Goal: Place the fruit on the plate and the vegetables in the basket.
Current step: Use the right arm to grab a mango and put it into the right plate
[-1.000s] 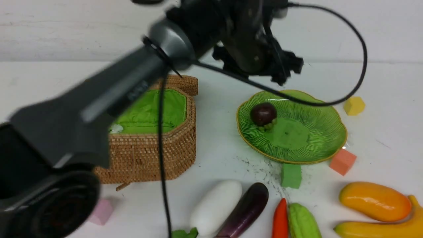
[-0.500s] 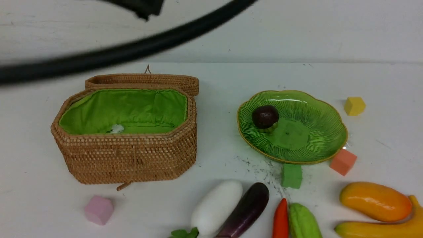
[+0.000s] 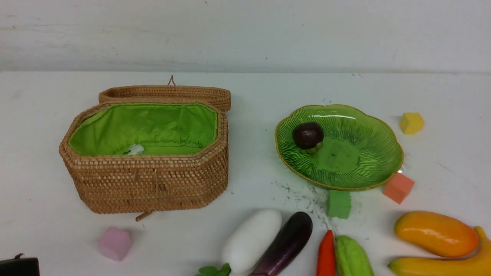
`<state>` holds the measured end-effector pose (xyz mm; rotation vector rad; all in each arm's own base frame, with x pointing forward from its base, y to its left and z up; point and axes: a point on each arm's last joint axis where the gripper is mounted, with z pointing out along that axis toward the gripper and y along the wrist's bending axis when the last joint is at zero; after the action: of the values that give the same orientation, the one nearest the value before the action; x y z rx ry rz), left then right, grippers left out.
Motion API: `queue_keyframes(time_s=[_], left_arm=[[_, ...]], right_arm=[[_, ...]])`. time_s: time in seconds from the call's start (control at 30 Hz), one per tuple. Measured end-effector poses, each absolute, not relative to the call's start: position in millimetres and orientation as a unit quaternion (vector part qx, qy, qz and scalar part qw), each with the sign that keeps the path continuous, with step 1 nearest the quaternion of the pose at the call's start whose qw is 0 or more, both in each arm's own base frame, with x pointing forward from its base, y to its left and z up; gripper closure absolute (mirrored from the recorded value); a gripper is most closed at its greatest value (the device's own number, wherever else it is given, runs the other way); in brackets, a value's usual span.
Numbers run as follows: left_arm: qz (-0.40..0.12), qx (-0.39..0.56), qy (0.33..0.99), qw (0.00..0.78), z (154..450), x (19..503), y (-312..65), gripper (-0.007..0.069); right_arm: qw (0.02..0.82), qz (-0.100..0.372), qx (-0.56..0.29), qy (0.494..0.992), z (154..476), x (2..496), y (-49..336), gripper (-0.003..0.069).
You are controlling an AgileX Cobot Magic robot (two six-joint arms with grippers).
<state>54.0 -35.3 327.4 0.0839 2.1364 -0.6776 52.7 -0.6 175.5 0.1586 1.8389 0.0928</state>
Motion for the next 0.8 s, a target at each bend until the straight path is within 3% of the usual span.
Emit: queue_keyframes(time_s=[0.6, 0.8], left_arm=[[-0.297, 0.028, 0.852, 0.431, 328.1, 53.3, -38.6, 0.0586], [-0.273, 0.043, 0.826, 0.49, 333.6, 60.3, -35.8, 0.0582]], right_arm=[[0.603, 0.04, 0.068, 0.794, 175.5, 52.7, -0.6, 0.0417], [0.603, 0.04, 0.068, 0.794, 175.5, 52.7, -0.6, 0.0417]])
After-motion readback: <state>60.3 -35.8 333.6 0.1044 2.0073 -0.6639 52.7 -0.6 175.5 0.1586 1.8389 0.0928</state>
